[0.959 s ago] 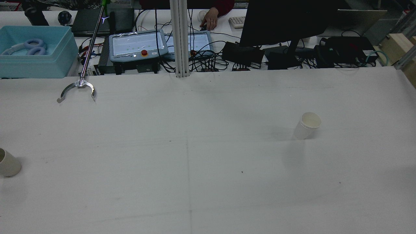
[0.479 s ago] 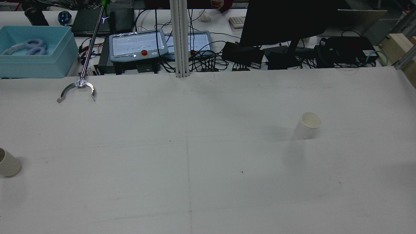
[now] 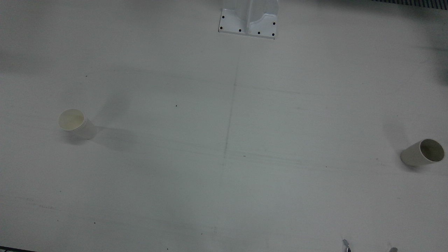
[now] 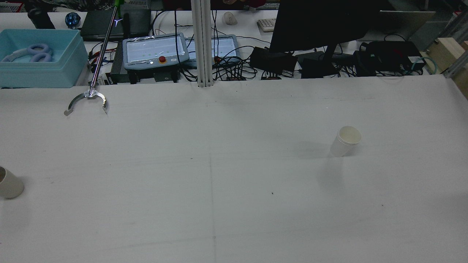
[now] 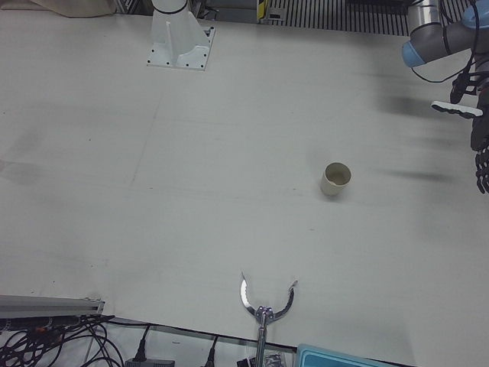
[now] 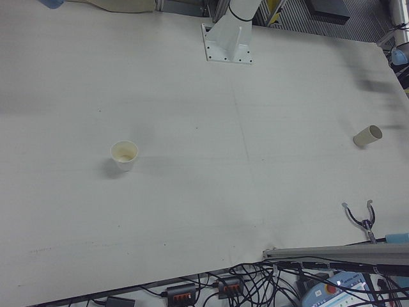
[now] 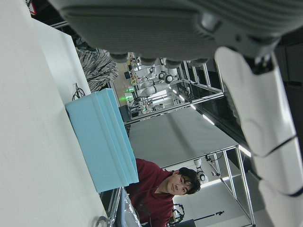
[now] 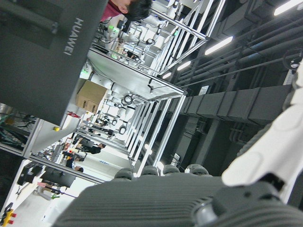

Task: Pour water

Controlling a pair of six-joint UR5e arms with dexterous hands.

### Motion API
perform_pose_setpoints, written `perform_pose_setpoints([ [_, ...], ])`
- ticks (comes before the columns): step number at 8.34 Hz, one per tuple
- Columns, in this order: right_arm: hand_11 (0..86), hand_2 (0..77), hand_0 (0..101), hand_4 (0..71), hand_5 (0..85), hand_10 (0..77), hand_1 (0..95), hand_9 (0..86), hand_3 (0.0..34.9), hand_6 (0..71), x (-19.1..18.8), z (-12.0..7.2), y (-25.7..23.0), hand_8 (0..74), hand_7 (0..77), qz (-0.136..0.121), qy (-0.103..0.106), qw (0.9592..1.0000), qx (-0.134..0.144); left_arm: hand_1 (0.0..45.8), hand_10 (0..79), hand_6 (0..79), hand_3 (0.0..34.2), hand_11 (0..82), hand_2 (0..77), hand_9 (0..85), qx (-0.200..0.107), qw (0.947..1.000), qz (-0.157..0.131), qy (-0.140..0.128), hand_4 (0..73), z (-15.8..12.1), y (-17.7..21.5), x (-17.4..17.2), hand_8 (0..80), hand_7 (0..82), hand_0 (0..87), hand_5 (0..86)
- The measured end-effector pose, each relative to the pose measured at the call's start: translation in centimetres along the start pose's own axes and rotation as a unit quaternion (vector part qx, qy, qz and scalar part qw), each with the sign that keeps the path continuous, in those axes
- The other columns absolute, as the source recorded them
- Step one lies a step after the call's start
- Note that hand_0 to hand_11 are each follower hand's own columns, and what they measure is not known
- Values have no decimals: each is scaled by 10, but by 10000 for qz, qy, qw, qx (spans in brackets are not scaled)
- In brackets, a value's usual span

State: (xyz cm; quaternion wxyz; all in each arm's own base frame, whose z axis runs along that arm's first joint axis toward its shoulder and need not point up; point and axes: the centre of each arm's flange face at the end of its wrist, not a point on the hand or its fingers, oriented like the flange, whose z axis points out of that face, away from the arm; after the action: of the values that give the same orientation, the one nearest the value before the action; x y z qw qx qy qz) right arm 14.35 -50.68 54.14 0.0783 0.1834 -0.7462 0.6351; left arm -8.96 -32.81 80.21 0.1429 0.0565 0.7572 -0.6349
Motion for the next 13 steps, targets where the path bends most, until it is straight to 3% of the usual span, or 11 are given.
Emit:
perform_pose_setpoints([
  [2,5,175,313,0,0,0,87,5,0,5,17,-62,-33,5,5,-166,354,9985,388,169,0,0,50,0,82,5,-115,9998,-13,-162,11,10,-3,-11,0,0,474,0],
  [4,5,175,298,0,0,0,93,5,0,5,30,-90,-62,5,5,-258,594,9954,707,180,0,0,44,0,82,5,-244,9995,-67,-162,11,35,3,-13,0,0,483,0],
  [5,5,175,298,0,0,0,93,5,0,5,39,-93,-79,5,5,-286,694,9934,866,164,0,0,37,5,82,5,-253,9995,-17,-173,5,44,4,-14,0,0,477,0],
  [7,5,175,306,0,0,0,93,5,0,5,47,-91,-94,5,5,-278,766,9916,1008,142,0,0,102,0,55,5,-482,9977,361,-307,11,36,3,-19,0,0,475,0],
  [9,5,175,317,0,0,0,98,5,0,5,47,-83,-93,5,5,-272,739,9920,986,164,0,0,101,0,65,5,-831,9922,778,-516,5,21,7,-30,0,0,476,0],
  [11,5,175,326,0,0,0,98,5,0,5,45,-69,-86,0,5,-291,684,9932,895,164,0,0,93,0,65,5,-1275,9854,828,-766,11,60,31,-69,0,0,476,0],
  [13,5,175,351,0,0,0,98,5,0,5,40,-67,-87,0,5,-282,613,9935,911,164,0,0,78,0,65,5,-1454,9844,644,-748,11,100,56,-120,0,0,476,0],
])
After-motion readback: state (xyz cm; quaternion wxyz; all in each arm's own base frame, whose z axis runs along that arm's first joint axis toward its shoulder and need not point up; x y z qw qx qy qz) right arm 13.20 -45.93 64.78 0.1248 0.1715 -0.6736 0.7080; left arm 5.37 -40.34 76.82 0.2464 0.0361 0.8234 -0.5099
